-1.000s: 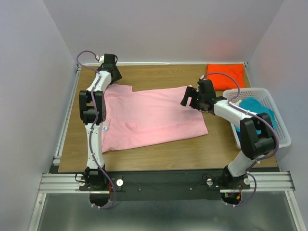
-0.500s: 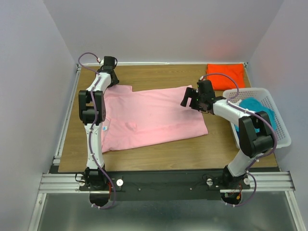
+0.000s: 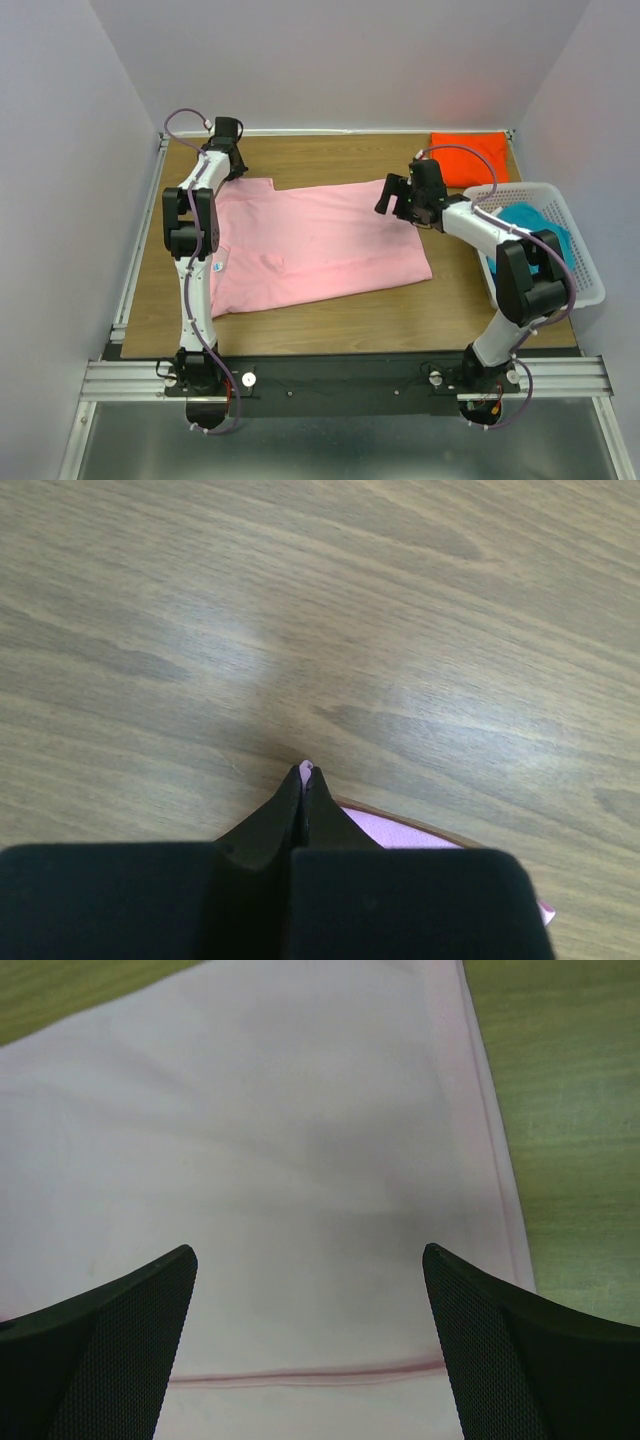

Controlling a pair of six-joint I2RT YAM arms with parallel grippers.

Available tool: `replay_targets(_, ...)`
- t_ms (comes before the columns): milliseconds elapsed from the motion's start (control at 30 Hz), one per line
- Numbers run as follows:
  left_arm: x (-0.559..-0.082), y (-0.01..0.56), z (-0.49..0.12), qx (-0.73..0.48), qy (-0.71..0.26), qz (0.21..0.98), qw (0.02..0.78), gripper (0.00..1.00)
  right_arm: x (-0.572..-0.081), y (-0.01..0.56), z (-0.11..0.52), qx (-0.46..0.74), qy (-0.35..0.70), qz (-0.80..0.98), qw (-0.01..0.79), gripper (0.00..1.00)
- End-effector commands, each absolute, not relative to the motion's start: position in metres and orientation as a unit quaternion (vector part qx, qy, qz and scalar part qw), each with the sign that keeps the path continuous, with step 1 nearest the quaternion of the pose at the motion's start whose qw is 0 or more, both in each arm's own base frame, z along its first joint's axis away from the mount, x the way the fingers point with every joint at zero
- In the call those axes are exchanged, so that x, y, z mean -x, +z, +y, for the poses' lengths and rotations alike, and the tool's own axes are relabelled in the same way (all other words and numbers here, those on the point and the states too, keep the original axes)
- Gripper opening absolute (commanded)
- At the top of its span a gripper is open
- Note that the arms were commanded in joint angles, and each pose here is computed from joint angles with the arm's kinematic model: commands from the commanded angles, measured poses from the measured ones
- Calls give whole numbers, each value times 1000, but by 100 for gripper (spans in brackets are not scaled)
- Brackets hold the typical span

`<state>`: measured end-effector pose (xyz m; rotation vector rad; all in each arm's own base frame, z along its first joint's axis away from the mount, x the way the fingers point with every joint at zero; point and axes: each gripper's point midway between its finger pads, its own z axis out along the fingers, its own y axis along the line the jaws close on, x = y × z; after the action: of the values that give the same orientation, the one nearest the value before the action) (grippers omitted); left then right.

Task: Fold and stack the t-shirts
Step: Fold the tshirt

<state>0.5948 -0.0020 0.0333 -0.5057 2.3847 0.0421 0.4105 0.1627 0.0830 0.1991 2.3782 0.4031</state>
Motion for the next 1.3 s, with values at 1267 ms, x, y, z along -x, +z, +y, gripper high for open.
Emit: replay_targets(1267,-642,82,-31,72,-51,888,451,0,-591,23,121,-99,-2,904,415,70)
